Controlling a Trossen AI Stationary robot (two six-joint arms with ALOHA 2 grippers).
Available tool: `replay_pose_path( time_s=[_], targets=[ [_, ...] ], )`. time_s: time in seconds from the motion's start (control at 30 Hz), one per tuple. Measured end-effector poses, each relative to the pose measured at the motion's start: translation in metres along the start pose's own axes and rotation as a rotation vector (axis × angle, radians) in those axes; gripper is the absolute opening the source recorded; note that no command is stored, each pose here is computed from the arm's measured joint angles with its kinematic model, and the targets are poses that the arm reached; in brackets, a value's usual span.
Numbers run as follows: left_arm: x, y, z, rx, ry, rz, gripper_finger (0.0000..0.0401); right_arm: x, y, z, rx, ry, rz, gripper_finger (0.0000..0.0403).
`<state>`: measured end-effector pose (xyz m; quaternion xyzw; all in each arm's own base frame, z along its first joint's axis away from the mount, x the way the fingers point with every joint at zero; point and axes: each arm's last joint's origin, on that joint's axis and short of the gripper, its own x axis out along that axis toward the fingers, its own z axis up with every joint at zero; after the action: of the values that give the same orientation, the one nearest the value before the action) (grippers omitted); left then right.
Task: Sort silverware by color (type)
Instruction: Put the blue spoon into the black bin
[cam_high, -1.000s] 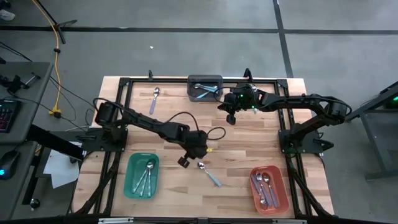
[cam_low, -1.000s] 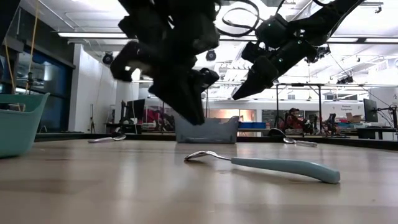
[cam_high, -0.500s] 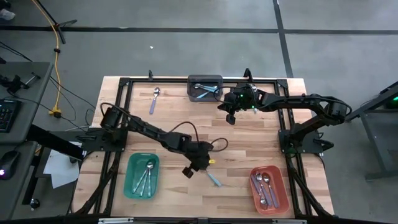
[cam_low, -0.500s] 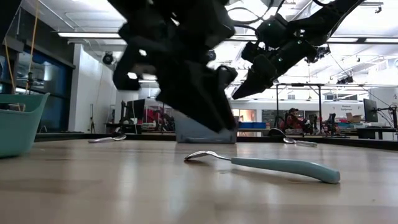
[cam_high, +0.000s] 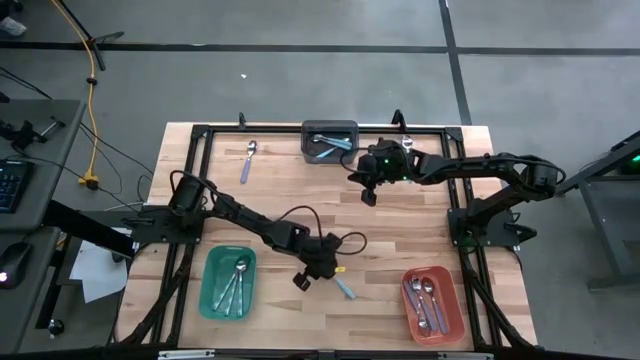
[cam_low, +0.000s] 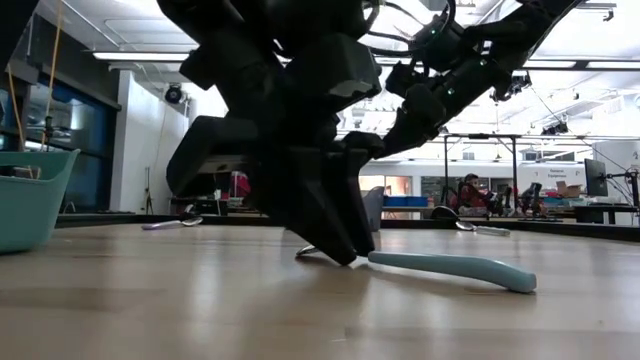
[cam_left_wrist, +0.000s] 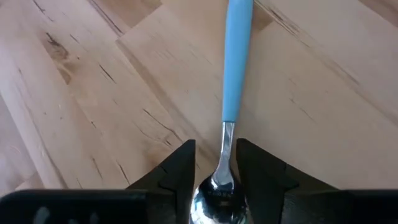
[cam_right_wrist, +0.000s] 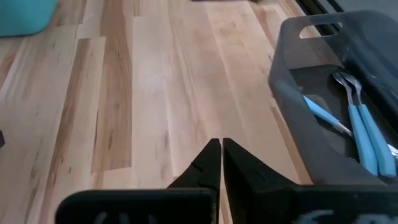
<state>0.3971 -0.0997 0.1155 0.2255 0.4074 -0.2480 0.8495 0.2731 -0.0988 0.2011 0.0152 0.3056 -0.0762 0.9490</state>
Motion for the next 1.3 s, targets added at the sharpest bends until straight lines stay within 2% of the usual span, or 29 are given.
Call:
replay_pose_path(
  time_s=[0.27,0.47,0.77,0.87,1.07,1.3],
  targets=[
    [0.000,0.007,-0.006,-0.029,0.021,-0.002,0.0011,0.000,0.001,0.000,-0.004,0.000,0.002,0.0000],
    [-0.004,0.018,-0.015,-0.081,0.060,-0.008,0.0006,0.000,0.001,0.000,-0.022,0.000,0.002,0.0000],
    [-0.047,0.041,-0.022,-0.138,0.201,0.166,0.0002,0.000,0.001,-0.001,-0.021,0.011,-0.003,0.0000],
    [-0.066,0.051,-0.026,-0.185,0.239,0.213,0.0002,-0.005,0.002,0.003,-0.031,0.005,-0.076,0.0000],
    [-0.100,0.086,-0.041,-0.350,0.220,0.323,0.0001,-0.024,0.009,0.009,-0.047,0.000,-0.152,0.0000],
    [-0.142,0.139,-0.071,-0.517,0.161,0.553,0.0001,-0.041,0.017,0.004,-0.085,-0.025,-0.186,0.0000]
  ],
)
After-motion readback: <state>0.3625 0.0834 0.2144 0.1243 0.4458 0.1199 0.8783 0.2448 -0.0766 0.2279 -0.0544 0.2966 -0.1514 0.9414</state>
